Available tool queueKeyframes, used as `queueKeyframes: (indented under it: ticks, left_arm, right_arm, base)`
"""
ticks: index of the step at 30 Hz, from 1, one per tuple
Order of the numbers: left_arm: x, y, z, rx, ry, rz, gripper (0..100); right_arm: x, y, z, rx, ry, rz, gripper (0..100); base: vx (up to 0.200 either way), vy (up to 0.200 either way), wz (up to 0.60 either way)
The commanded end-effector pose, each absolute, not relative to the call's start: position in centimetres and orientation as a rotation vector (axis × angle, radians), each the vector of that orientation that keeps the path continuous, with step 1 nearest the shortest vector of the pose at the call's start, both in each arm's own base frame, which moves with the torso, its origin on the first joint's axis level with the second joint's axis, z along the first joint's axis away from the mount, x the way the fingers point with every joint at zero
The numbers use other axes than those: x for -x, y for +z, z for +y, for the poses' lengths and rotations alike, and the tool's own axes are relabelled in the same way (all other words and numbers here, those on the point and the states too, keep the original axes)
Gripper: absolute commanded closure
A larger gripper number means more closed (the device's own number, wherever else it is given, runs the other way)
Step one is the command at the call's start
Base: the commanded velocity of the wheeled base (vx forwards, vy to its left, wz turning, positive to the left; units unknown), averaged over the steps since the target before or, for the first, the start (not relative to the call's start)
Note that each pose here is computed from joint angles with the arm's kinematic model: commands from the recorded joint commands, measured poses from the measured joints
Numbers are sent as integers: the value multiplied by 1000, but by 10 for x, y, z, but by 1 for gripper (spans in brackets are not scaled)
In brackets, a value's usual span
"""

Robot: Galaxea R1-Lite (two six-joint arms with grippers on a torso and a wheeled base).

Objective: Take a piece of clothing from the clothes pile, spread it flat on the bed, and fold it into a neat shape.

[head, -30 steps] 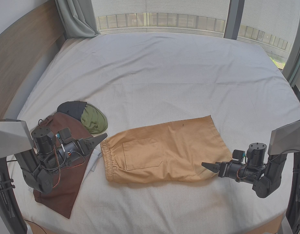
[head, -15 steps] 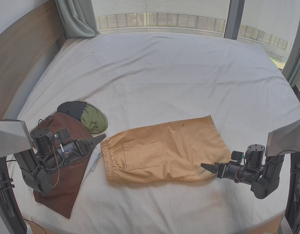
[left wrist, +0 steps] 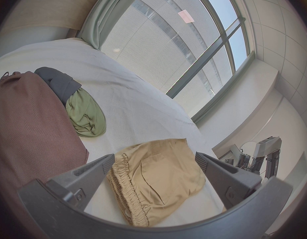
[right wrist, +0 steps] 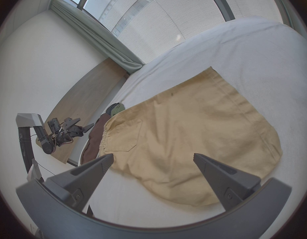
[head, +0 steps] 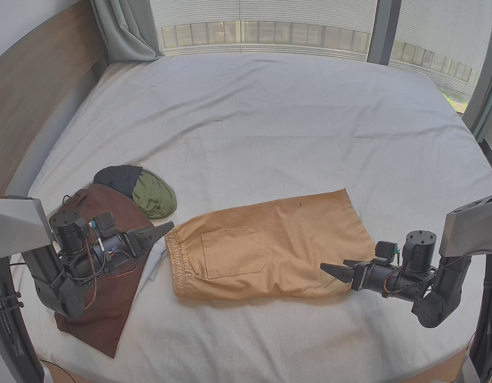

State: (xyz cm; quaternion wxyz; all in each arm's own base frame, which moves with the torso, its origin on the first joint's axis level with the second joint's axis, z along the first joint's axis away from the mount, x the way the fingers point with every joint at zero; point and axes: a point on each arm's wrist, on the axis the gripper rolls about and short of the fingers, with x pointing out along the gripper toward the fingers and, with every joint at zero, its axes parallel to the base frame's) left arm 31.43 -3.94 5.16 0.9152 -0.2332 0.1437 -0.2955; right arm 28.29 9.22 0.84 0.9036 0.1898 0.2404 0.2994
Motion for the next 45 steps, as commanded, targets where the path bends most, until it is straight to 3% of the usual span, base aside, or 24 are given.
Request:
queueKeyframes:
  ticks: [1,45]
  left_arm:
    - [-313,49,-40,479,-607,304,0]
    - [-321,-37,-55,526,-579,553,0]
  right_arm:
    - [-278,19,99,-386,653,472,0]
    - [-273,17,109,-375,683,490,0]
  base:
    - [0,0,0]
    - [0,0,0]
